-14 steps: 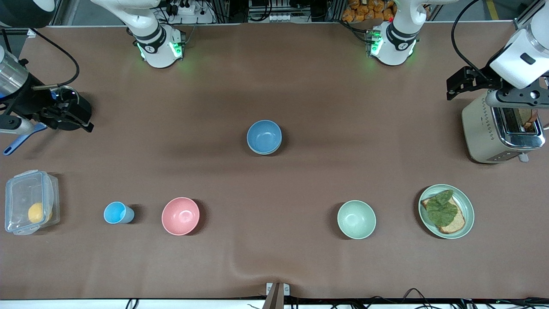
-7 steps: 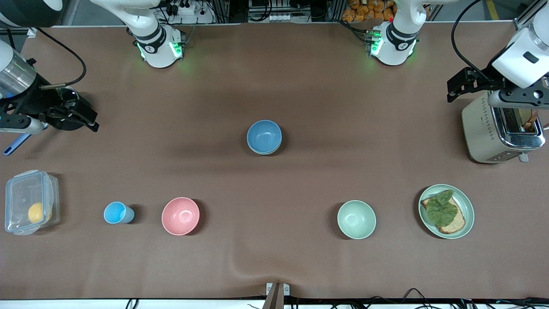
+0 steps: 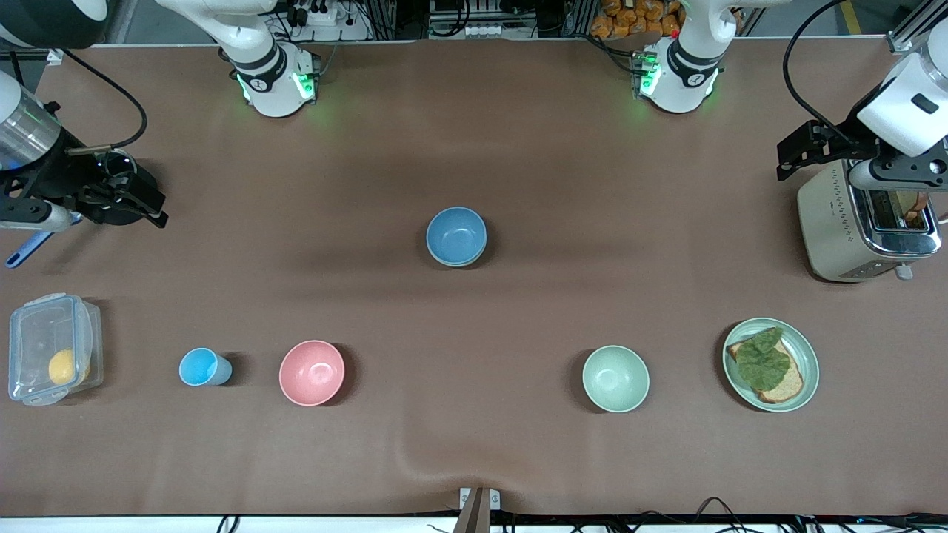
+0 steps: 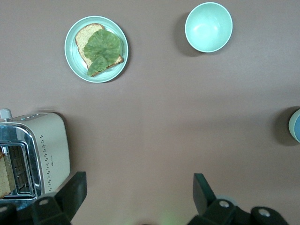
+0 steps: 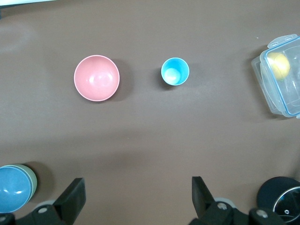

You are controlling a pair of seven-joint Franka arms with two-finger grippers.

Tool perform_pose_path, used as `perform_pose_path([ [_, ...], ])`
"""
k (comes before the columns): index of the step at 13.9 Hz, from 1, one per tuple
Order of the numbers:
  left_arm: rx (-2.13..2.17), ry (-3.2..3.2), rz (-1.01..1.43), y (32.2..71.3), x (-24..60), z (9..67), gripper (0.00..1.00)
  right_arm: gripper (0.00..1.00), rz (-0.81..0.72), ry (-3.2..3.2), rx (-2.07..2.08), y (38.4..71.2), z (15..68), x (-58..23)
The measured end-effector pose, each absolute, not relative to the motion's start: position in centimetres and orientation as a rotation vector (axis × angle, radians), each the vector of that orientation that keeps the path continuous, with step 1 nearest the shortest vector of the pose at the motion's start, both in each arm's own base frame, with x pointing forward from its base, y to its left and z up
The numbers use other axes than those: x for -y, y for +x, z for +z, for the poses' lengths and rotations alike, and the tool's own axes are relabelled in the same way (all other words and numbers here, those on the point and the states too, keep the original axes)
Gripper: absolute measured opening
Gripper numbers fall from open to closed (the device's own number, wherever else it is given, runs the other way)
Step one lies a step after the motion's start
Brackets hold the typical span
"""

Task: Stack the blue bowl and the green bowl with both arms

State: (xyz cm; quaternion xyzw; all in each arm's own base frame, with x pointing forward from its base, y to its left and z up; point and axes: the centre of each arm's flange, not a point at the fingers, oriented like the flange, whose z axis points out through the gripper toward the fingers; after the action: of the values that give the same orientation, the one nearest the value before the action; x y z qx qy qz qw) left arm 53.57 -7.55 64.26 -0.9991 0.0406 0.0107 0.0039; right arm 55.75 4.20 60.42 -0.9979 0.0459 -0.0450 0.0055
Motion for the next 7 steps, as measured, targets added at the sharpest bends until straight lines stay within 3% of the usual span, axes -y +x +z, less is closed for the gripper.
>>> perform_pose_path([
  [7, -0.128, -3.131, 0.039, 53.62, 7.59, 64.08, 1.00, 1.00, -0.142, -3.127, -0.139, 55.72, 60.46, -4.24],
])
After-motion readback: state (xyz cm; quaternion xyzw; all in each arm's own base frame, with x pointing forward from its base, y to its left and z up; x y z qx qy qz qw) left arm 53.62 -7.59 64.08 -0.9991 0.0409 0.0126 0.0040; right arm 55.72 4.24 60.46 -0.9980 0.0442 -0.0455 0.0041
